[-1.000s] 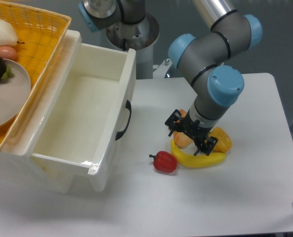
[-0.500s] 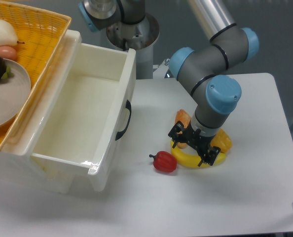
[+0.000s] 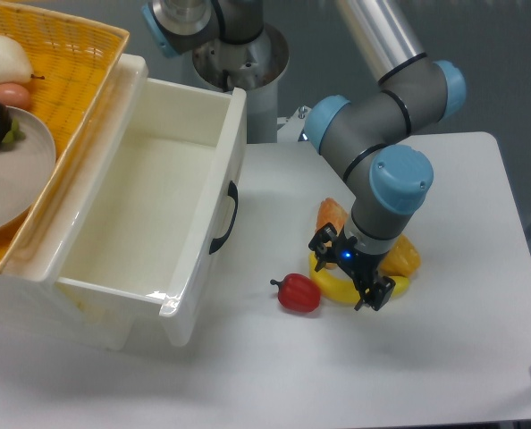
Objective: Pick up the red pepper
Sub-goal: 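Move the gripper over to the red pepper and lower onto it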
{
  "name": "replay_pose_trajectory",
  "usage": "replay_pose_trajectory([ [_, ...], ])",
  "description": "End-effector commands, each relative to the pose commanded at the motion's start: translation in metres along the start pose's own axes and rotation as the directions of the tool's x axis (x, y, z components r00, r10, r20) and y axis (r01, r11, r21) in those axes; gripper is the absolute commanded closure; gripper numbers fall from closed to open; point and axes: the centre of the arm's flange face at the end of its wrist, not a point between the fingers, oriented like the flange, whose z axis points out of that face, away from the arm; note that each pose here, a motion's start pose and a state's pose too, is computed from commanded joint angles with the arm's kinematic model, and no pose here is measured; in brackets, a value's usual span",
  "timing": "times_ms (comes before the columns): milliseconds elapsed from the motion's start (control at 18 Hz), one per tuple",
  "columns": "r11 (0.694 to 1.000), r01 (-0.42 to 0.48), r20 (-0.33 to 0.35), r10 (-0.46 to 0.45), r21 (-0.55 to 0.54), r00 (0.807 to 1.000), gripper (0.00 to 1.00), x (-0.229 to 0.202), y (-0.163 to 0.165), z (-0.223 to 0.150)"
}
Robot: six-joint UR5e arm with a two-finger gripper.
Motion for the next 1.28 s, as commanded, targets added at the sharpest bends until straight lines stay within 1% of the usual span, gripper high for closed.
replay_pose_trajectory([
  [111, 0.997, -0.075, -0.011, 0.075, -0.008, 0.997, 0.0, 0.001, -0.007, 0.007],
  [167, 0.992, -0.122, -0.025, 0.122, -0.035, 0.992, 0.0, 0.0, -0.009, 0.013],
  [222, 0.98, -0.181, -0.044, 0.178, -0.077, 0.983, 0.0, 0.001, -0.016, 0.02],
  [278, 0.964, -0.245, -0.067, 0.238, -0.108, 0.969, 0.0, 0.002, -0.025, 0.03],
  [333, 0.95, -0.289, -0.083, 0.281, -0.118, 0.956, 0.0, 0.003, -0.031, 0.036],
  [444, 0.941, -0.318, -0.094, 0.309, -0.114, 0.947, 0.0, 0.003, -0.04, 0.045],
  [500, 0.933, -0.341, -0.094, 0.332, -0.113, 0.939, 0.0, 0.002, -0.044, 0.046],
  [611, 0.908, -0.406, -0.109, 0.395, -0.105, 0.912, 0.0, 0.005, -0.053, 0.052],
  [722, 0.892, -0.441, -0.113, 0.43, -0.101, 0.896, 0.0, 0.005, -0.055, 0.052],
  [833, 0.88, -0.464, -0.12, 0.452, -0.099, 0.884, 0.0, 0.006, -0.054, 0.053],
  [944, 0.878, -0.468, -0.126, 0.455, -0.1, 0.881, 0.0, 0.007, -0.054, 0.055],
  [1111, 0.865, -0.492, -0.146, 0.476, -0.102, 0.867, 0.0, 0.011, -0.051, 0.059],
  [1278, 0.859, -0.498, -0.165, 0.478, -0.115, 0.863, 0.0, 0.015, -0.048, 0.063],
])
